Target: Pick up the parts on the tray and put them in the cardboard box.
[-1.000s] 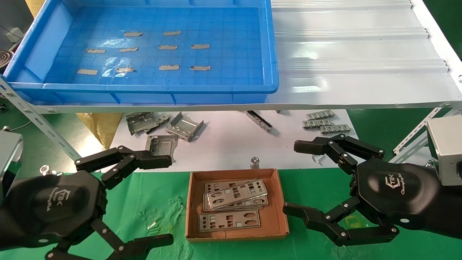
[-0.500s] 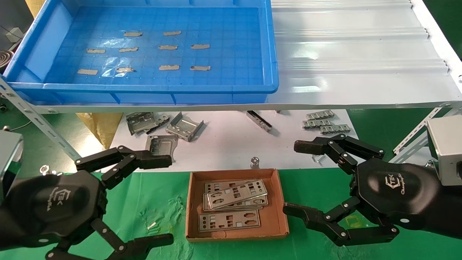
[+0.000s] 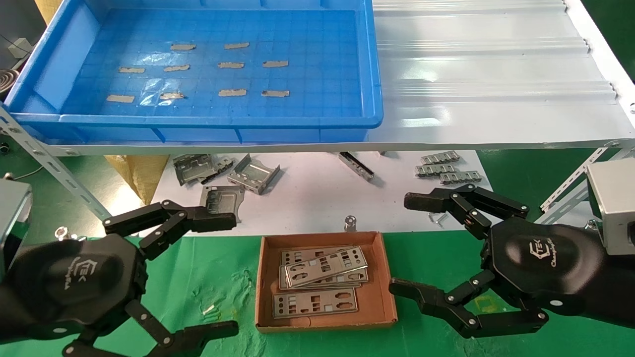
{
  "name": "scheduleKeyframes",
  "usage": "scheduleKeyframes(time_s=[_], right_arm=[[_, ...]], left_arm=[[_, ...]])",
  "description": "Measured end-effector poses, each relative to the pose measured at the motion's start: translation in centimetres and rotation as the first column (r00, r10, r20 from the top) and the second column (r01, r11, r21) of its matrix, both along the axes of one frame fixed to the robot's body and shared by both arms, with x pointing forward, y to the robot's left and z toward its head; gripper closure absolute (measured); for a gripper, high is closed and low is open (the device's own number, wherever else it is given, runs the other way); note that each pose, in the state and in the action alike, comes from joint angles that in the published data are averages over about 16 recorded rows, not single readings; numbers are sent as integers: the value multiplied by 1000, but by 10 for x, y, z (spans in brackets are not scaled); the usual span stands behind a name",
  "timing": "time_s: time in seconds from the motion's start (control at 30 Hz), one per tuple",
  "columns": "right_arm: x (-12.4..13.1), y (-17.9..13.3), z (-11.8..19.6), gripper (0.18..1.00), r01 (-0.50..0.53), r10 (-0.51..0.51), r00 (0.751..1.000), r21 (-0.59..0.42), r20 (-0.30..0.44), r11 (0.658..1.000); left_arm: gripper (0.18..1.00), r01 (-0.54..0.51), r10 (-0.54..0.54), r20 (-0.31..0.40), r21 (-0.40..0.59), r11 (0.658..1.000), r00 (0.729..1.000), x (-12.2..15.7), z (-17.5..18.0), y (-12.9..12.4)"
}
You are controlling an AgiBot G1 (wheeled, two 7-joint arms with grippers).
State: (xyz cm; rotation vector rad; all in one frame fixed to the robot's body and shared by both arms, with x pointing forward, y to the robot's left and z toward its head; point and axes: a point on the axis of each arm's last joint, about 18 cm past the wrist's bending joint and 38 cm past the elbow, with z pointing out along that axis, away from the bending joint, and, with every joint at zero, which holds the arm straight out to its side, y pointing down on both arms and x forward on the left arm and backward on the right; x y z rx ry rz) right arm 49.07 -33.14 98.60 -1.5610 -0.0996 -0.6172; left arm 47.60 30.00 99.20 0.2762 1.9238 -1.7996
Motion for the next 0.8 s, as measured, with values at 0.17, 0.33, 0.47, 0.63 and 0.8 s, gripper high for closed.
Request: scheduleKeyframes(time_s=[0.17,0.33,0.47,0.63,0.8], right_arm=[[0,0,0,178,0,0,1000,0,0,1000],[0,0,0,178,0,0,1000,0,0,1000],[0,0,0,178,0,0,1000,0,0,1000],[0,0,0,178,0,0,1000,0,0,1000],[0,0,0,178,0,0,1000,0,0,1000]], left_arm=[[184,0,0,0,0,1000,1000,0,0,0],[184,0,0,0,0,1000,1000,0,0,0],[184,0,0,0,0,1000,1000,0,0,0],[184,0,0,0,0,1000,1000,0,0,0],[184,0,0,0,0,1000,1000,0,0,0]])
